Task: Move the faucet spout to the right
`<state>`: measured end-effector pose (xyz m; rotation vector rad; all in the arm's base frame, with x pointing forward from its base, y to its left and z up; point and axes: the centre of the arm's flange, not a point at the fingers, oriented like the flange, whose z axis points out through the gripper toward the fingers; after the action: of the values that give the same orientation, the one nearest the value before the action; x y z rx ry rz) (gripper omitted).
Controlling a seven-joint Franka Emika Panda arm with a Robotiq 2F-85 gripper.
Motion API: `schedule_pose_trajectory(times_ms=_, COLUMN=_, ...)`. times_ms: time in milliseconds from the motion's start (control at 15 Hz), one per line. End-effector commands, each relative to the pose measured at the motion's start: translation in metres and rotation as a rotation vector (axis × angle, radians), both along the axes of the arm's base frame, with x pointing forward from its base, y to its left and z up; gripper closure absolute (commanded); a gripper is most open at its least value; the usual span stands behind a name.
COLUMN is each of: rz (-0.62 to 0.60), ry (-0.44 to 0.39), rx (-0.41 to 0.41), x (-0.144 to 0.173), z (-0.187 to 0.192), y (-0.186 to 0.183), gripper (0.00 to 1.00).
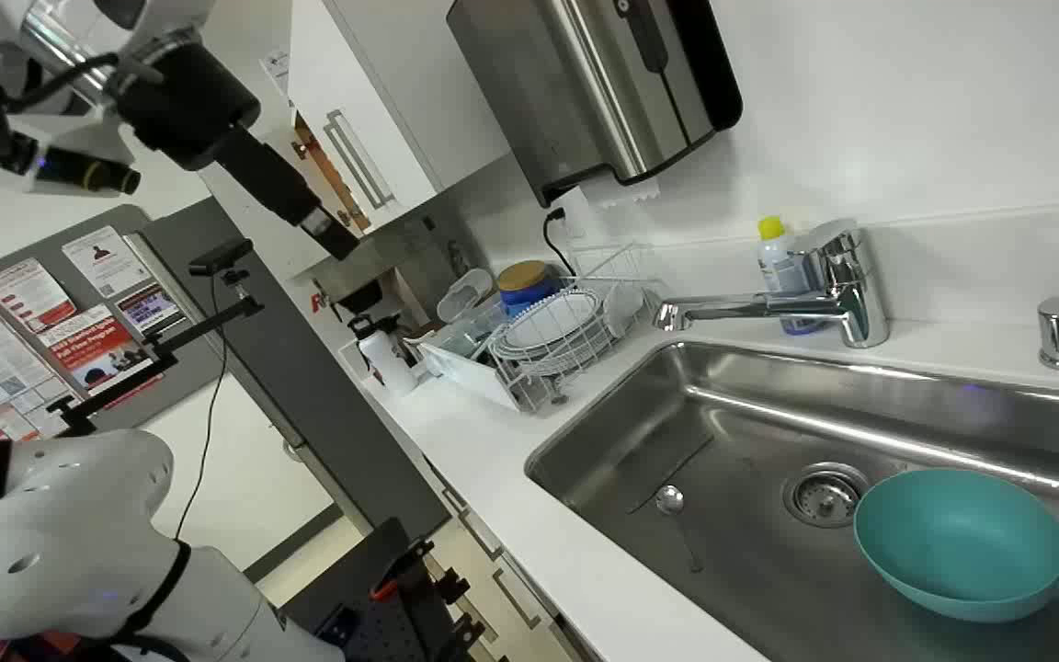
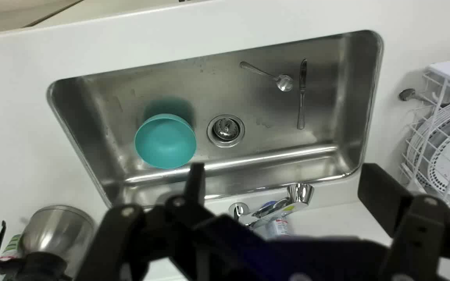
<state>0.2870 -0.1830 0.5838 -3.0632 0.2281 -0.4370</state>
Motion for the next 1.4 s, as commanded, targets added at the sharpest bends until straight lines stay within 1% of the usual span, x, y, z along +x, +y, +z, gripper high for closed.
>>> schedule_pose_trajectory(times_ms=0, rz=0.0, ry=0.0, rx=0.0, x=0.0, z=0.0, y=0.0, gripper=0.0)
schedule_pose_trajectory(times_ms=333, rz=0.0, ry=0.0, rx=0.0, x=0.0, z=0.0, y=0.0, gripper=0.0)
schedule_pose_trajectory(times_ms=400, rz=-0.008, ry=-0.005, rx=0.007, x=0.005, z=-0.001, y=0.002, gripper=0.0)
schedule_pose_trajectory(times_ms=533, rz=-0.037, ry=-0.02, rx=0.015, x=0.028, z=-0.008, y=0.013, gripper=0.0)
schedule_pose_trajectory(times_ms=667, rz=-0.058, ry=0.005, rx=0.041, x=0.054, z=-0.018, y=0.027, gripper=0.0)
schedule_pose_trajectory(times_ms=800, rz=-0.098, ry=0.002, rx=0.058, x=0.082, z=-0.033, y=0.046, gripper=0.0)
schedule_pose_trajectory(times_ms=1133, rz=-0.195, ry=-0.002, rx=0.088, x=0.151, z=-0.084, y=0.08, gripper=0.0)
schedule_pose_trajectory(times_ms=1333, rz=-0.232, ry=-0.022, rx=0.125, x=0.185, z=-0.115, y=0.088, gripper=0.0)
